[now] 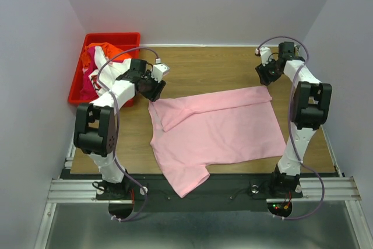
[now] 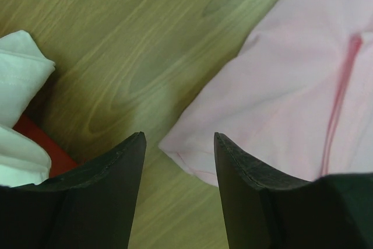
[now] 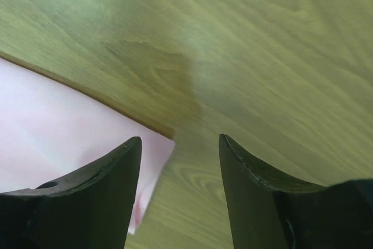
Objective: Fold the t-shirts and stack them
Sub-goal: Fold the tshirt
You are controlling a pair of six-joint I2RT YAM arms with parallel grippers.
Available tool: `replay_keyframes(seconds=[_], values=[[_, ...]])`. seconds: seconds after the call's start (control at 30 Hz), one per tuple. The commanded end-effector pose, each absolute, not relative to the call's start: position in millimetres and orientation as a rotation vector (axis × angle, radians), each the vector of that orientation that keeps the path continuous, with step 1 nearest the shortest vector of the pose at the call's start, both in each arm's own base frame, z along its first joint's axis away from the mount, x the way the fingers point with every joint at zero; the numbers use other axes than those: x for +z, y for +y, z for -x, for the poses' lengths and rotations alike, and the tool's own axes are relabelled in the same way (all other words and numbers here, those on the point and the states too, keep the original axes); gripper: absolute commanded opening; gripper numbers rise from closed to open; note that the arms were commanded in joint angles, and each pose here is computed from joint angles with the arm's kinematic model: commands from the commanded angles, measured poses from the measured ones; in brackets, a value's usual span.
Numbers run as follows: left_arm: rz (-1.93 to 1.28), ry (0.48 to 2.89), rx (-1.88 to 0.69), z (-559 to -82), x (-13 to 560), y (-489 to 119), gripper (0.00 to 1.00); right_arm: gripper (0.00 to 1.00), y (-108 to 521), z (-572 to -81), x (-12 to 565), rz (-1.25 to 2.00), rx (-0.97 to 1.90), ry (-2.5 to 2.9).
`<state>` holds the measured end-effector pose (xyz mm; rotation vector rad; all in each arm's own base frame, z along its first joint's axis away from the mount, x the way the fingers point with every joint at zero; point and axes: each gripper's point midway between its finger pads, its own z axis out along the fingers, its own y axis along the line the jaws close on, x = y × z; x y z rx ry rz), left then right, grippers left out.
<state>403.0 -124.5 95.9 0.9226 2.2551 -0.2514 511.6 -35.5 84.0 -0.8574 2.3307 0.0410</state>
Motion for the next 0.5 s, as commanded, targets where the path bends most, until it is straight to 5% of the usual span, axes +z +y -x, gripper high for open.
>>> replay_keyframes(seconds=[0.0, 0.27, 0.37, 0.4, 0.43, 0.47], values=[[-0.886, 2.240, -0.227, -425.2, 103.4, -122.7, 0.64, 0.63, -21.1, -510.6, 68.7, 0.843, 0.121, 2.369], [-0.938, 2.324, -0.258, -421.8, 71.8, -122.8, 0.62, 0.58, -27.9, -490.1, 22.0, 0.912, 0.113, 2.468], [-0.945, 2.338, -0.254, -421.8, 66.7, -119.8, 0.41, 0.35, -33.1, -487.4, 10.8, 0.922, 0.084, 2.500], [-0.943, 2.336, -0.252, -423.8, 66.7, -119.6, 0.34, 0.16, -37.0, -486.1, 7.2, 0.923, 0.060, 2.517], [-0.930, 2.343, -0.248, -426.8, 65.5, -115.8, 0.26, 0.09, -39.2, -487.3, 7.1, 0.924, 0.042, 2.515], [-0.920, 2.344, -0.244, -429.6, 65.6, -114.1, 0.12, 0.02, -41.8, -486.3, 5.4, 0.923, 0.029, 2.522]])
